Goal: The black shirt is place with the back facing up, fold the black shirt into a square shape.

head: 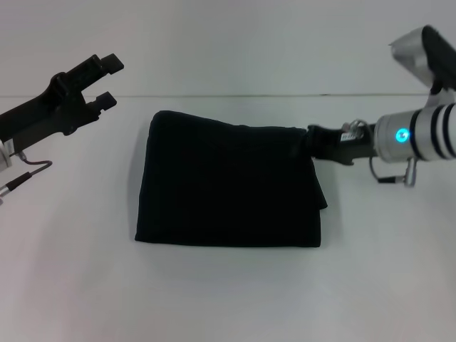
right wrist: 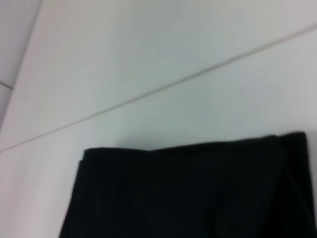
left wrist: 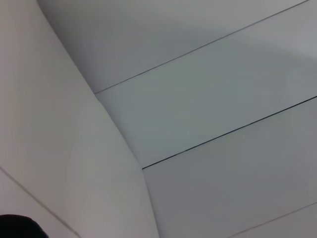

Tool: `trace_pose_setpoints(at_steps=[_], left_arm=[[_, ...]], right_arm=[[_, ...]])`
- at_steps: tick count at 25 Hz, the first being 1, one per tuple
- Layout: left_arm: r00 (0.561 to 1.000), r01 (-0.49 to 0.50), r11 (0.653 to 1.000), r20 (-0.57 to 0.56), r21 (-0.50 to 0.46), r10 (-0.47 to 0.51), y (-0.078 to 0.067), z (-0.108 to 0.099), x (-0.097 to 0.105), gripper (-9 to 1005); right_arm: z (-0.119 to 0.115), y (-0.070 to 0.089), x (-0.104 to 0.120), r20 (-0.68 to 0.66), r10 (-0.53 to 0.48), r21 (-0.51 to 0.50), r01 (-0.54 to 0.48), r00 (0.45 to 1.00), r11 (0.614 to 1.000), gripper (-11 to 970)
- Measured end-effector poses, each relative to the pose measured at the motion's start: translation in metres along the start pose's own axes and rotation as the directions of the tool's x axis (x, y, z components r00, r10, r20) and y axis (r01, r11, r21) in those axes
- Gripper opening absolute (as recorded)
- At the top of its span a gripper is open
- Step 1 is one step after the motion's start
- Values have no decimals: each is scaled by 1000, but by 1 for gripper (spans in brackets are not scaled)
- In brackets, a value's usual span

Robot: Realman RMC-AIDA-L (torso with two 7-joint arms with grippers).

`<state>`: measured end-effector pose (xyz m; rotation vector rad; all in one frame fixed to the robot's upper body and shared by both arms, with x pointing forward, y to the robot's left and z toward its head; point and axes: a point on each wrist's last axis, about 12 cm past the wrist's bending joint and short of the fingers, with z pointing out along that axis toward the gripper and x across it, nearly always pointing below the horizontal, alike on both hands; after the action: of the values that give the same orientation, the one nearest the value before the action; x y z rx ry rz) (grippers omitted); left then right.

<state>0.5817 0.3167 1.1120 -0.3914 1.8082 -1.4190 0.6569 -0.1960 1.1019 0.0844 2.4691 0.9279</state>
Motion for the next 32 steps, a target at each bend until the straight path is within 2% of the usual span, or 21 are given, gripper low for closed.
trace_pose_setpoints(at_steps=[7, 23, 29, 32], left_arm=[[1000, -1, 1000, 3, 5, 1, -1, 1, -1, 937], [1000, 12, 1000, 16, 14, -13, 0, 1, 0, 936], [1000, 14, 1000, 11, 19, -15, 0, 0, 1, 936], [1000, 17, 1000, 9, 25, -18, -1, 0, 3, 936]], right_arm=[[-4, -2, -6, 4, -22, 22, 22, 1000, 1000, 37], [10, -17, 13, -15, -31, 125, 33, 999, 992, 52], [4, -22, 8, -19, 3, 134, 0, 1000, 991, 57], [-6, -30, 4, -29, 29, 140, -25, 999, 990, 170]])
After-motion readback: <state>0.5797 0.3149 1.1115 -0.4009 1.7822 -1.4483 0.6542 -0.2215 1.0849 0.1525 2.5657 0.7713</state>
